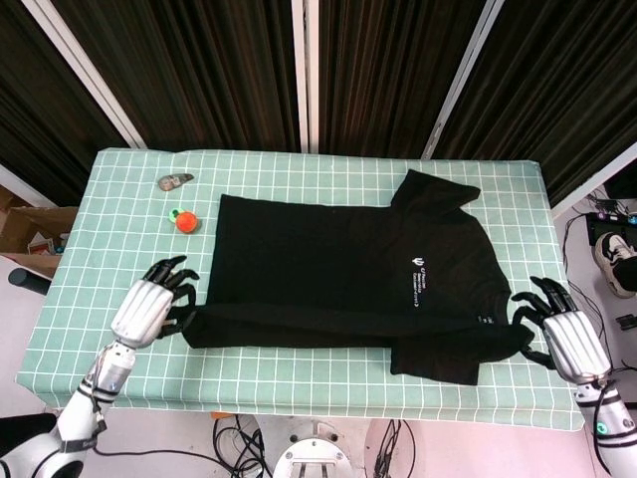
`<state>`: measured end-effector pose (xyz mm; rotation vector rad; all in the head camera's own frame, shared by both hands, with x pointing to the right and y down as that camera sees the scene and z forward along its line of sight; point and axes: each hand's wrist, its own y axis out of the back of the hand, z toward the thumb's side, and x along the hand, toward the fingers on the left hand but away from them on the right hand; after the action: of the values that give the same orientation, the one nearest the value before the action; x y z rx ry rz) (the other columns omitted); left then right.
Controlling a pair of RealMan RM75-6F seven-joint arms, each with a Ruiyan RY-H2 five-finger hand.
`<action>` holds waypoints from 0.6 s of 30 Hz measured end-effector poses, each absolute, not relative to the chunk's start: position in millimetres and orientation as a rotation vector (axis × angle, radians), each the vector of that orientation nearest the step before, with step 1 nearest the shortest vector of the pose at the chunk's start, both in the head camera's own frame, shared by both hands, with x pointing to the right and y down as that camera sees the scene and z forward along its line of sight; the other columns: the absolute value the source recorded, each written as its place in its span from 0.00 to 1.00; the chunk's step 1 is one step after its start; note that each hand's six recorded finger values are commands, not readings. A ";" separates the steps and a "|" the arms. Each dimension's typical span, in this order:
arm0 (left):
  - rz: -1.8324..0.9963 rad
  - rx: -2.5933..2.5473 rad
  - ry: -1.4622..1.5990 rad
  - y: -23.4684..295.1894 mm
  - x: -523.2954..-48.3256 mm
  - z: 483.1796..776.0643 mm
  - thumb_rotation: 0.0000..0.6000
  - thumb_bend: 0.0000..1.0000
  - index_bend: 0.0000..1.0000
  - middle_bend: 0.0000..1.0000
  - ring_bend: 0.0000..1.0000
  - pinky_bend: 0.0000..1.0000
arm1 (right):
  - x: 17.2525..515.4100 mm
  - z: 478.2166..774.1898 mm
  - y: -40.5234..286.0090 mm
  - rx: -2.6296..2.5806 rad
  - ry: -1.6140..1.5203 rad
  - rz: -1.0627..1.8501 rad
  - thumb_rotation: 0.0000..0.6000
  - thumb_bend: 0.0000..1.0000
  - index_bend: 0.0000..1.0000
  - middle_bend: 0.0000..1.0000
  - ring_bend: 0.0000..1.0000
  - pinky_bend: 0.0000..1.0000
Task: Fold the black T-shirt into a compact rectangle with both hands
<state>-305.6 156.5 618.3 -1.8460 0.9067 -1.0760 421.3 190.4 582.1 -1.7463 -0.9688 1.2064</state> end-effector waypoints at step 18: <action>-1.268 -1.751 0.709 42.5 -297.8 661.9 1.00 0.48 0.68 0.33 0.14 0.19 | 393.3 616.6 92.5 -1.702 -0.887 1.274 1.00 0.62 0.80 0.36 0.09 0.14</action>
<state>-297.8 42.5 661.9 -1.7515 0.7086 -1.2681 393.3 92.5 616.6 -1.7018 -0.8874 1.2736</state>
